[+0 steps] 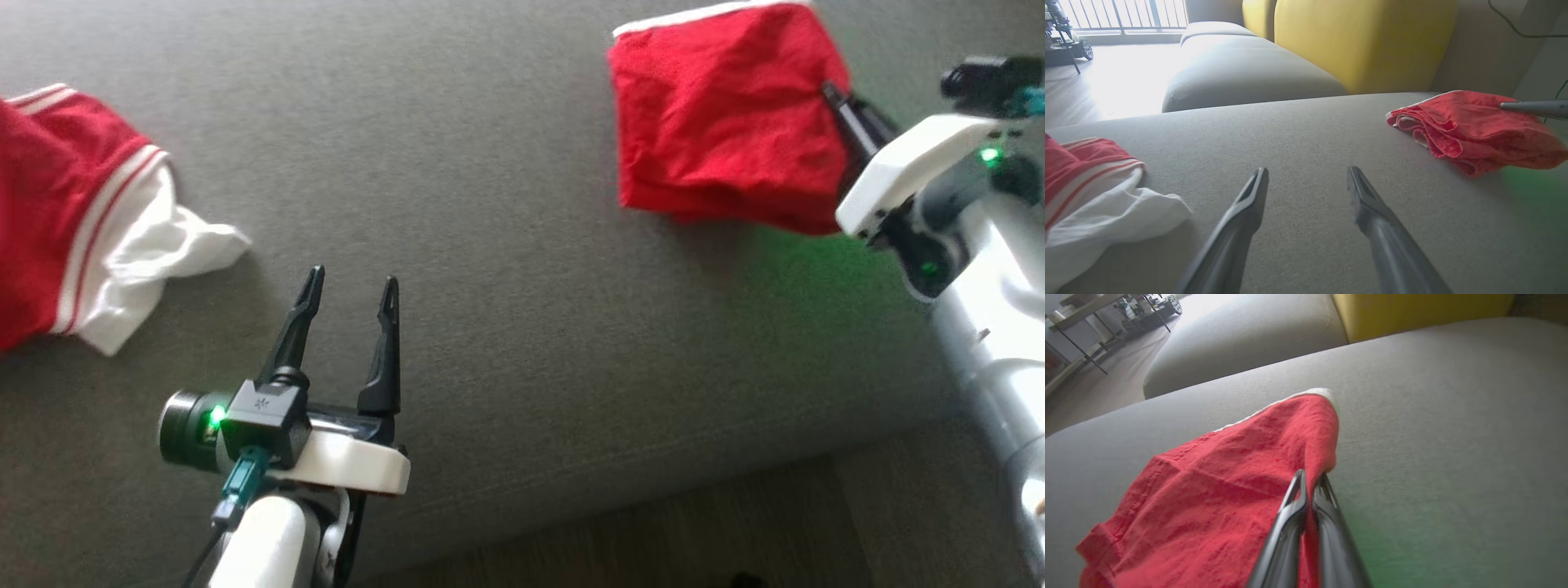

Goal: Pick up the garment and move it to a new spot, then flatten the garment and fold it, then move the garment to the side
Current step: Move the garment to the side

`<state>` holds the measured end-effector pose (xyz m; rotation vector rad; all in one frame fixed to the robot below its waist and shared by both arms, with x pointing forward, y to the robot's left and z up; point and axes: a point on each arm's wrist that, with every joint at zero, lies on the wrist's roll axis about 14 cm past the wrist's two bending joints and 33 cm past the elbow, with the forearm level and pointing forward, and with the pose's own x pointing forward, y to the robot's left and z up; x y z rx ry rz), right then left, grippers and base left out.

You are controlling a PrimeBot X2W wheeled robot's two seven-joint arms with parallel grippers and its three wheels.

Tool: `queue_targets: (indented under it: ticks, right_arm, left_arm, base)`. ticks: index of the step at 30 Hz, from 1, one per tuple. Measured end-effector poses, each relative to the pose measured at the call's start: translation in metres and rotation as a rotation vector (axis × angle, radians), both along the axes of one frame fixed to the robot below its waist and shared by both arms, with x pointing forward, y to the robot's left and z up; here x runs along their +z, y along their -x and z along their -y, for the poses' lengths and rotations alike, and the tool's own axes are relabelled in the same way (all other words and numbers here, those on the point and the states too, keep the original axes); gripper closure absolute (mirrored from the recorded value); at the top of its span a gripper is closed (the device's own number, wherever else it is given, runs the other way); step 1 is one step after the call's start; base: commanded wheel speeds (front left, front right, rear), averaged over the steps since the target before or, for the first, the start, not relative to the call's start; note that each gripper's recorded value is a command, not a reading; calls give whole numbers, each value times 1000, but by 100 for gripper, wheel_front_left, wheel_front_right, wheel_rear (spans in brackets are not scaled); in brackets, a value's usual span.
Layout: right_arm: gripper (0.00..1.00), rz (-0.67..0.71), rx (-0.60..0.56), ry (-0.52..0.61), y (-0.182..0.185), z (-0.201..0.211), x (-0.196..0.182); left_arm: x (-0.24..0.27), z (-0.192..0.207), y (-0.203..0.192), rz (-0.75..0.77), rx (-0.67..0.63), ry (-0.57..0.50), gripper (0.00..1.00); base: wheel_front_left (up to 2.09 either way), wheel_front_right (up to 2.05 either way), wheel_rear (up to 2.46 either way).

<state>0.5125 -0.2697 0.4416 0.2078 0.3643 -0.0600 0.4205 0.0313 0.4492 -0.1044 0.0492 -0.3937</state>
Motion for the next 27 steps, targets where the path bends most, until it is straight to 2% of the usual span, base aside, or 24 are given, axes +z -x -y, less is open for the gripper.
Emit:
queue_targets:
  ticks: [8,13,23,27]
  right_arm:
    - [100,46,-29,262,-15,57,13]
    - [100,61,-51,384,-26,89,26]
    - [100,128,-46,592,-40,123,67]
    - [100,111,-8,677,-43,122,64]
  left_arm:
    - [-21,19,-15,-32,-69,18,0]
    - [-32,19,-23,-48,-70,16,0]
    - [-45,14,-27,-73,-61,12,0]
    - [-50,14,-28,-84,-65,11,0]
  base:
    - [0,0,0]
    - [0,0,0]
    - [0,0,0]
    - [0,0,0]
